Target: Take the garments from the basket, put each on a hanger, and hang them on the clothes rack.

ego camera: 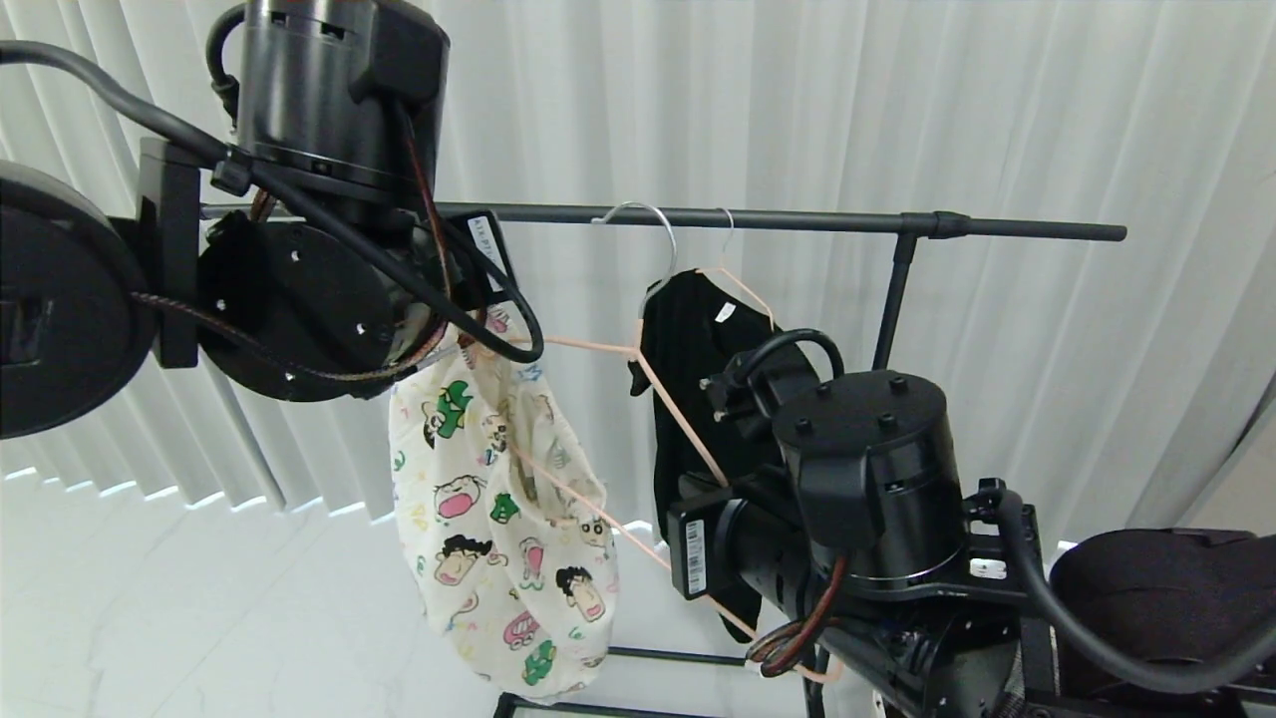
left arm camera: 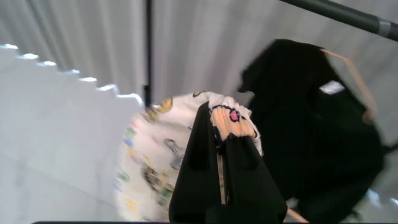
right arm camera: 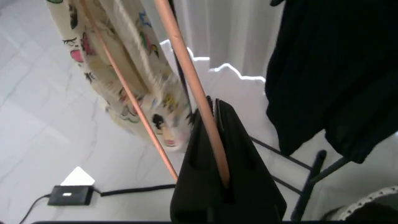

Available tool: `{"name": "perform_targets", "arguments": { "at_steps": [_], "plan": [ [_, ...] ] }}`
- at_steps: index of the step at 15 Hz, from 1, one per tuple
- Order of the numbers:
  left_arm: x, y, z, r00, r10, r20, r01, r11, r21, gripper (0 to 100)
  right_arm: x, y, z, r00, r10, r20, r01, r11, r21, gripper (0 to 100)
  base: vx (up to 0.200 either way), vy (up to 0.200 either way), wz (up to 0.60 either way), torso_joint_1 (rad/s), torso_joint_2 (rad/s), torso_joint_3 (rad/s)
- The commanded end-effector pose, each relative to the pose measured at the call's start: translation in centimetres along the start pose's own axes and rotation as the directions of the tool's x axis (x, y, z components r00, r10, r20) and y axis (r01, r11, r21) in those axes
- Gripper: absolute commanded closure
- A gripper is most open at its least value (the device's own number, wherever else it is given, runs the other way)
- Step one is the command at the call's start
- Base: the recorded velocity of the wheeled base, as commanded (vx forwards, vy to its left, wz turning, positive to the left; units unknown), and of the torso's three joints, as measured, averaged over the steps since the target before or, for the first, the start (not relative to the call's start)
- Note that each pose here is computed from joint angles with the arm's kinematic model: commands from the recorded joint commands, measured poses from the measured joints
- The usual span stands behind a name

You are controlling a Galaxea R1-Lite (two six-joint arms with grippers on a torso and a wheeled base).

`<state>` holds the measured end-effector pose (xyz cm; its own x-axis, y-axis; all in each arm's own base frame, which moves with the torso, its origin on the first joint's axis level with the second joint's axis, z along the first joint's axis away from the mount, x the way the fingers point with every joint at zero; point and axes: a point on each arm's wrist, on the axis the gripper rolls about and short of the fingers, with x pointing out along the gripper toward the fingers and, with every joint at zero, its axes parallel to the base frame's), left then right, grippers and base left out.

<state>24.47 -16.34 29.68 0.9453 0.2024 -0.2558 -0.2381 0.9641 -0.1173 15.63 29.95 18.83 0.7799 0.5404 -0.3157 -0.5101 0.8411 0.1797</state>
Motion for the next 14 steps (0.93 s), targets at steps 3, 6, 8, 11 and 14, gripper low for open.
{"name": "perform_targets", "arguments": {
  "at_steps": [3,6,8,11,14],
  "plan": [
    [0.8,0.6,-0.1,0.999,0.046,0.0,-0.046,0.999,0.019,100,-0.5,-1.8,0.6,0.996,-0.081,0.024,0.081,0.997,0.014,100,0.0,0.0,0.0,0.0,0.0,0.0],
    [-0.4,-0.9,-0.9,1.0,-0.019,-0.015,0.019,0.999,0.038,100,-0.5,-1.4,0.4,0.997,-0.069,0.022,0.069,0.998,0.008,100,0.0,0.0,0.0,0.0,0.0,0.0],
    [-1.0,-2.2,-1.5,0.998,-0.062,-0.026,0.063,0.997,0.04,100,-0.6,-0.5,0.2,0.999,-0.045,0.018,0.045,0.999,0.002,100,0.0,0.0,0.0,0.0,0.0,0.0],
    [-2.4,-4.3,-2.5,0.99,-0.135,-0.041,0.136,0.99,0.026,100,-0.1,0.4,0.0,0.999,-0.029,0.017,0.029,1.0,-0.003,100,0.0,0.0,0.0,0.0,0.0,0.0],
    [-3.4,-5.3,-2.6,0.983,-0.181,-0.043,0.181,0.983,0.001,100,0.5,0.9,0.1,0.999,-0.025,0.023,0.025,1.0,0.002,100,0.0,0.0,0.0,0.0,0.0,0.0]
  ]
}}
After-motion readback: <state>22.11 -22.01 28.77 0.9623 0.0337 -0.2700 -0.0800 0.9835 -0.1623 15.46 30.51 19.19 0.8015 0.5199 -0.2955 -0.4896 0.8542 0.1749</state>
